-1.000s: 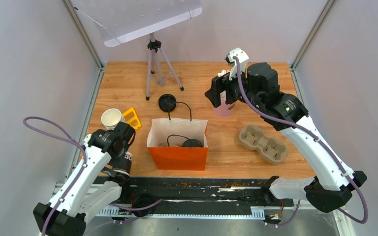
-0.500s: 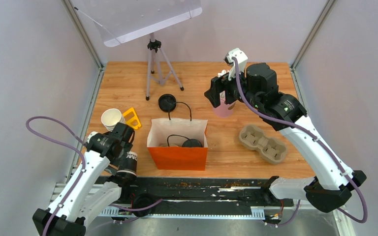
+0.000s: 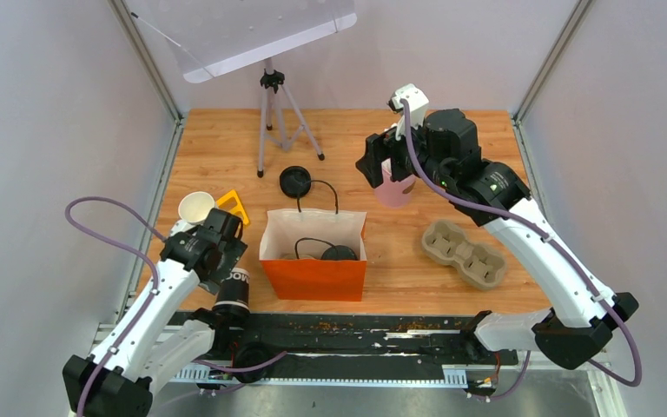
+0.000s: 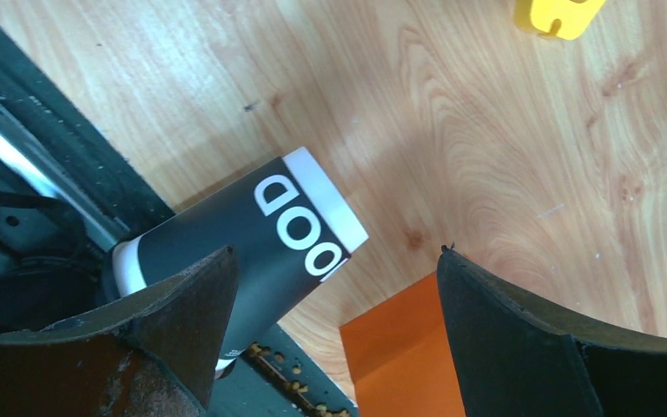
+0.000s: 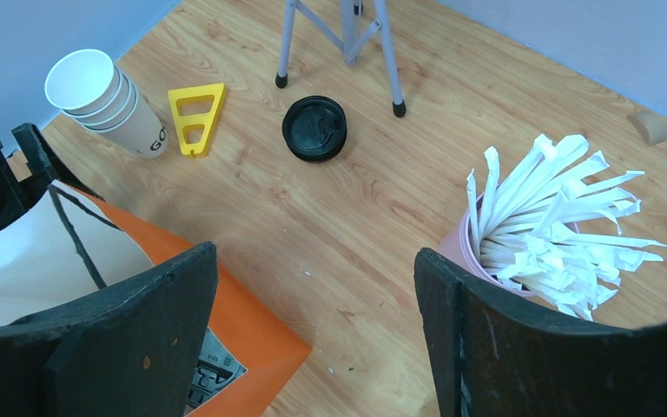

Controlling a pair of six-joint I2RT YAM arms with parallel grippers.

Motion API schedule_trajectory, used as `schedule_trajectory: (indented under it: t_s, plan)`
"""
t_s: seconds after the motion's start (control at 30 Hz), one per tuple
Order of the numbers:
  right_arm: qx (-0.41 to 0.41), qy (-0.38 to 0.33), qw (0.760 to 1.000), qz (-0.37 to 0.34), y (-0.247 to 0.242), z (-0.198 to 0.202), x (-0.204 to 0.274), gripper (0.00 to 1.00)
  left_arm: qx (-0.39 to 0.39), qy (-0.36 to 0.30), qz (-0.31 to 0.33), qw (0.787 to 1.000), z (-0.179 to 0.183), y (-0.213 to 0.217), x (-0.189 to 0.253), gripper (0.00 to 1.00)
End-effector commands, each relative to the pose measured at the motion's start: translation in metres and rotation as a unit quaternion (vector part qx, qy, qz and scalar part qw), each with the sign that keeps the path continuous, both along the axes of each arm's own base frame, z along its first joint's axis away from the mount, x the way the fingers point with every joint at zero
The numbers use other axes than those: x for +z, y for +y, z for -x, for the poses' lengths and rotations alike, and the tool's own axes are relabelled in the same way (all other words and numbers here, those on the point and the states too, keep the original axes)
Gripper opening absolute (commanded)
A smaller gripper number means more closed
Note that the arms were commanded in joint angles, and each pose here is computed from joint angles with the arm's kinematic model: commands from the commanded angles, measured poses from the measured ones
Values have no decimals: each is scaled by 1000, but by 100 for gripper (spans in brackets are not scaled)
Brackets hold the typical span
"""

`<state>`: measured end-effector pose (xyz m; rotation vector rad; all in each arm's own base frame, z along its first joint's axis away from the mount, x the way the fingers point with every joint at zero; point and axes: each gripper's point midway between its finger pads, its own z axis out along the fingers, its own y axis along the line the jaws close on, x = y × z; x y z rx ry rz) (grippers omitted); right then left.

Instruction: Pack the takeout coffee

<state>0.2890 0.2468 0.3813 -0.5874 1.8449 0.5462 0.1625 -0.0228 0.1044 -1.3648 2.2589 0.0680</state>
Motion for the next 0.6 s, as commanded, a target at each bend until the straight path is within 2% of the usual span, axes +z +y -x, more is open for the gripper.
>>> schedule_trajectory:
  t_s: [0.0, 0.23, 0.4, 0.57]
  plan:
    - [-1, -26, 1000, -16, 5, -7, 18, 83, -13, -27, 10, 999, -18, -7, 9, 91]
    - [-5, -26, 1000, -13, 5, -10, 14, 83, -10, 47, -46, 998, 11, 14, 15, 93]
    - [-9, -28, 999, -13, 3, -10, 16, 83, -56, 116, -34, 991, 38, 9, 9, 95]
    - [-10, -28, 999, -14, 3, -10, 16, 83, -92, 153, -2, 984, 51, -4, -2, 100]
